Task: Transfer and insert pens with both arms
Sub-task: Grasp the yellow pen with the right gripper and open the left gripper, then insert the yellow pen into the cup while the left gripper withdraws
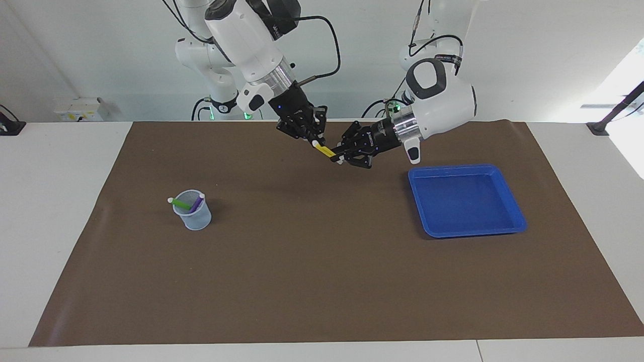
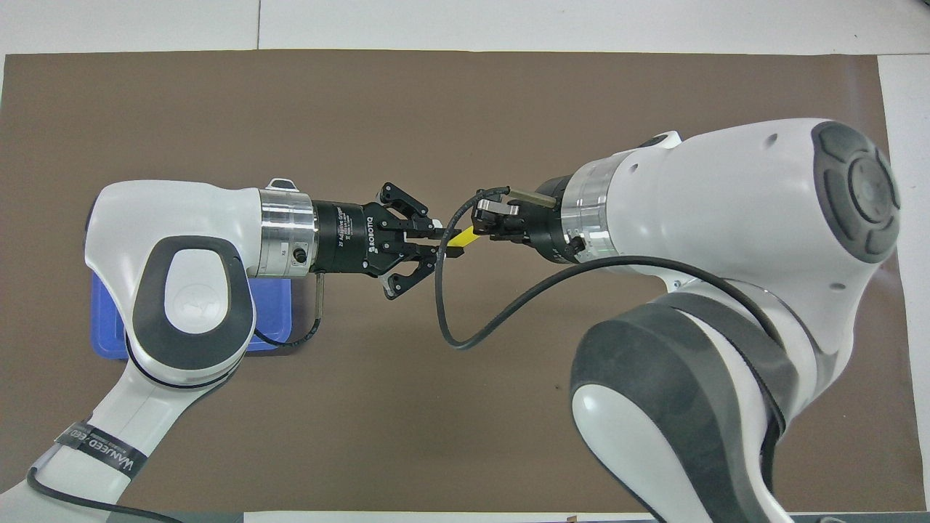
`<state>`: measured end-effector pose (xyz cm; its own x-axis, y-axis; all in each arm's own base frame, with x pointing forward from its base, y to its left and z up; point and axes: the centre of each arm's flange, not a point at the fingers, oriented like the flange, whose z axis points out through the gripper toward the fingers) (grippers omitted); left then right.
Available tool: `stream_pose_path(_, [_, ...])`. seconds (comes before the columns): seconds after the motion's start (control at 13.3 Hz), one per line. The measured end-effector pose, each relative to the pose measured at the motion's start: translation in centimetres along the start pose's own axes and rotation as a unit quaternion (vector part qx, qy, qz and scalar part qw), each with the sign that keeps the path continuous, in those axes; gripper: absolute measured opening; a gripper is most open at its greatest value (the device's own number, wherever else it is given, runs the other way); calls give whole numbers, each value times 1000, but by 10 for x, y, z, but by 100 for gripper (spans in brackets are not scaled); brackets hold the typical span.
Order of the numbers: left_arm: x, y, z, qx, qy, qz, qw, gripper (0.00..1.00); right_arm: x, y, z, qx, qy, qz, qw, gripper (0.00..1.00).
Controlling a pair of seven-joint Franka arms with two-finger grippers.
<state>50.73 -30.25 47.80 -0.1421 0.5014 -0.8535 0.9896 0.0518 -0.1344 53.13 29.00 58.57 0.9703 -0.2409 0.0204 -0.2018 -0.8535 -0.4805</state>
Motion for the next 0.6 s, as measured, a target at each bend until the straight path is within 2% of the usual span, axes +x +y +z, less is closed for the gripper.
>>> stream_pose_path(0.23, [-7,-2,-4,-17,2,8,1000,57,2,5,3,-11,4,-3,1000,17])
stream_pose_path(0.3, [-9,-3,-5,-18,2,10,1000,74,2,5,3,-12,3,-3,1000,17])
stream_pose_path(0.45, [-10,-3,-5,-20,2,11,1000,95,2,9,7,-29,5,-27,999,17])
stream_pose_path(0.53, [-10,-3,-6,-21,2,10,1000,100,1,14,12,-45,2,-50,998,17])
stream_pose_path(0.6, [-10,-3,-6,-21,2,10,1000,100,0,21,19,-61,1,-74,995,17])
